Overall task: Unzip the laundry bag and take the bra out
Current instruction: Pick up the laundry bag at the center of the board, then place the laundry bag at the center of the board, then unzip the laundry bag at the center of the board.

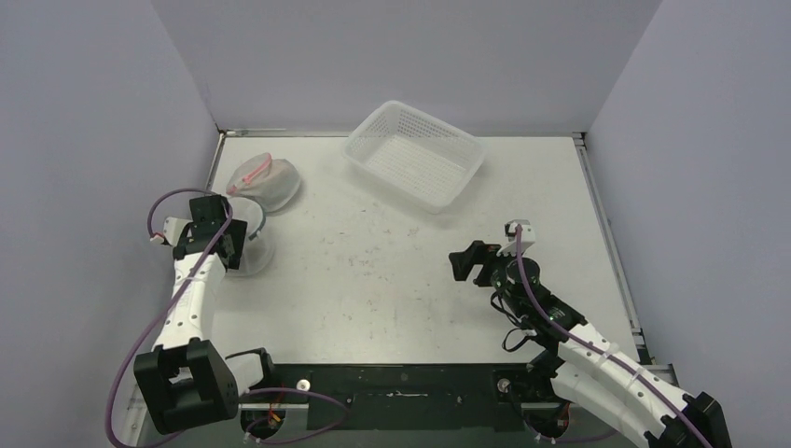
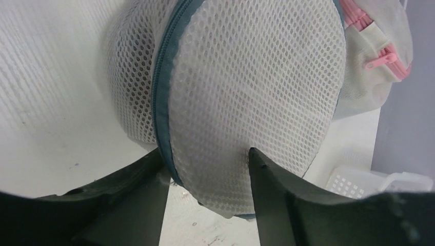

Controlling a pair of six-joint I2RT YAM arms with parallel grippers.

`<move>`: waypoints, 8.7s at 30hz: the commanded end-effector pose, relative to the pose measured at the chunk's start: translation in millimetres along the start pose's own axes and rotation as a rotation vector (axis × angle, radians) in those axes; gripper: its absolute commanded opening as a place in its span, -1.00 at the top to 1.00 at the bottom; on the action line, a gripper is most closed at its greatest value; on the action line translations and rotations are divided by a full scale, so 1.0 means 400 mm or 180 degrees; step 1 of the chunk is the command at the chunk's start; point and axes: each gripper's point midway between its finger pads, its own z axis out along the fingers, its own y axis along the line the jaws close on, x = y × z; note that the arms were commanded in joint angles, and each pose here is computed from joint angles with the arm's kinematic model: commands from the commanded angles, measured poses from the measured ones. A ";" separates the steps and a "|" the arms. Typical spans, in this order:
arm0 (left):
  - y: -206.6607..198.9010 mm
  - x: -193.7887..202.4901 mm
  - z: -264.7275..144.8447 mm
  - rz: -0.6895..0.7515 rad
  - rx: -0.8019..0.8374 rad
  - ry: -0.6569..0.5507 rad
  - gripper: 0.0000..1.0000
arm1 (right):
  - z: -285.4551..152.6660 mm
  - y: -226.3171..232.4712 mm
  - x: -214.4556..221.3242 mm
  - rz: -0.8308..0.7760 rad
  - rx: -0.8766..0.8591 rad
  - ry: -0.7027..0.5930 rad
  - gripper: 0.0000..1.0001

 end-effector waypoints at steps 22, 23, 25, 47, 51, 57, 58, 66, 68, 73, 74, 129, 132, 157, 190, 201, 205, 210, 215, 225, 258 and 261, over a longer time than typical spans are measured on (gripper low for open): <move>-0.265 0.421 -0.639 0.2221 0.3589 0.1564 1.00 | -0.077 0.006 -0.160 0.0038 0.0314 -0.0313 -0.80; -0.260 0.449 -0.667 0.2280 0.3827 0.1717 1.00 | -0.076 0.007 -0.162 0.0077 0.0333 -0.0305 -0.80; -0.243 0.489 -0.700 0.2275 0.4208 0.1954 1.00 | -0.072 0.009 -0.161 0.0159 0.0348 -0.0295 -0.80; -0.090 0.658 -0.569 0.1972 0.4408 0.2399 1.00 | -0.063 0.090 -0.077 0.0653 -0.0586 -0.0388 -0.80; -0.052 0.674 -0.544 0.1976 0.4189 0.2573 1.00 | -0.041 0.147 -0.031 0.0754 -0.0936 -0.0107 -0.84; -0.029 0.692 -0.492 0.2112 0.3732 0.2603 0.97 | -0.007 0.186 0.017 0.1021 -0.1074 0.0112 -0.94; -0.028 0.694 -0.489 0.2111 0.3686 0.2627 0.97 | 0.000 0.196 0.023 0.1012 -0.1069 0.0139 -0.95; -0.039 0.701 -0.513 0.2091 0.3637 0.2789 0.96 | 0.047 0.267 0.091 0.1019 -0.0842 0.0255 -0.86; -0.036 0.702 -0.510 0.2123 0.3594 0.2792 0.96 | 0.055 0.270 0.097 0.1150 -0.0834 0.0222 -0.78; -0.024 0.706 -0.495 0.2164 0.3486 0.2799 0.93 | 0.065 0.257 0.088 0.1335 -0.0721 0.0079 -0.57; -0.023 0.707 -0.494 0.2170 0.3467 0.2805 0.91 | 0.067 0.255 0.086 0.1360 -0.0702 0.0062 -0.48; 0.030 0.710 -0.482 0.1901 0.3145 0.3070 0.90 | 0.019 0.232 0.094 0.1708 -0.0675 0.0077 0.36; 0.023 0.702 -0.492 0.1892 0.3153 0.3050 1.00 | 0.010 0.227 0.102 0.1382 -0.0617 0.0163 -0.43; -0.022 0.629 -0.460 0.1165 0.1948 0.2652 1.00 | -0.140 0.364 -0.006 0.0238 -0.1544 0.0007 -0.88; -0.038 0.612 -0.494 0.1111 0.1806 0.2359 1.00 | -0.024 0.504 0.124 0.0604 -0.2139 0.0061 -0.11; -0.033 0.611 -0.496 0.1120 0.1832 0.2376 1.00 | -0.001 0.516 0.117 0.0621 -0.2180 0.0022 -0.01; -0.031 0.611 -0.495 0.1128 0.1826 0.2375 1.00 | 0.007 0.521 0.110 0.0627 -0.2187 -0.0014 0.04; -0.027 0.613 -0.491 0.1131 0.1821 0.2378 1.00 | 0.009 0.532 0.111 0.0614 -0.2244 0.0001 0.18; -0.029 0.612 -0.491 0.1125 0.1826 0.2365 1.00 | 0.007 0.528 0.115 0.0614 -0.2253 0.0016 0.32; -0.026 0.615 -0.482 0.1128 0.1817 0.2356 1.00 | 0.015 0.495 0.125 0.0604 -0.2107 0.0057 0.63; -0.054 0.720 -0.571 0.1827 0.2696 0.2985 1.00 | -0.044 0.271 0.129 -0.0278 -0.0871 -0.0020 0.89; -0.075 0.741 -0.602 0.2061 0.3009 0.3062 1.00 | -0.079 0.281 0.123 -0.0444 -0.0873 -0.0034 0.89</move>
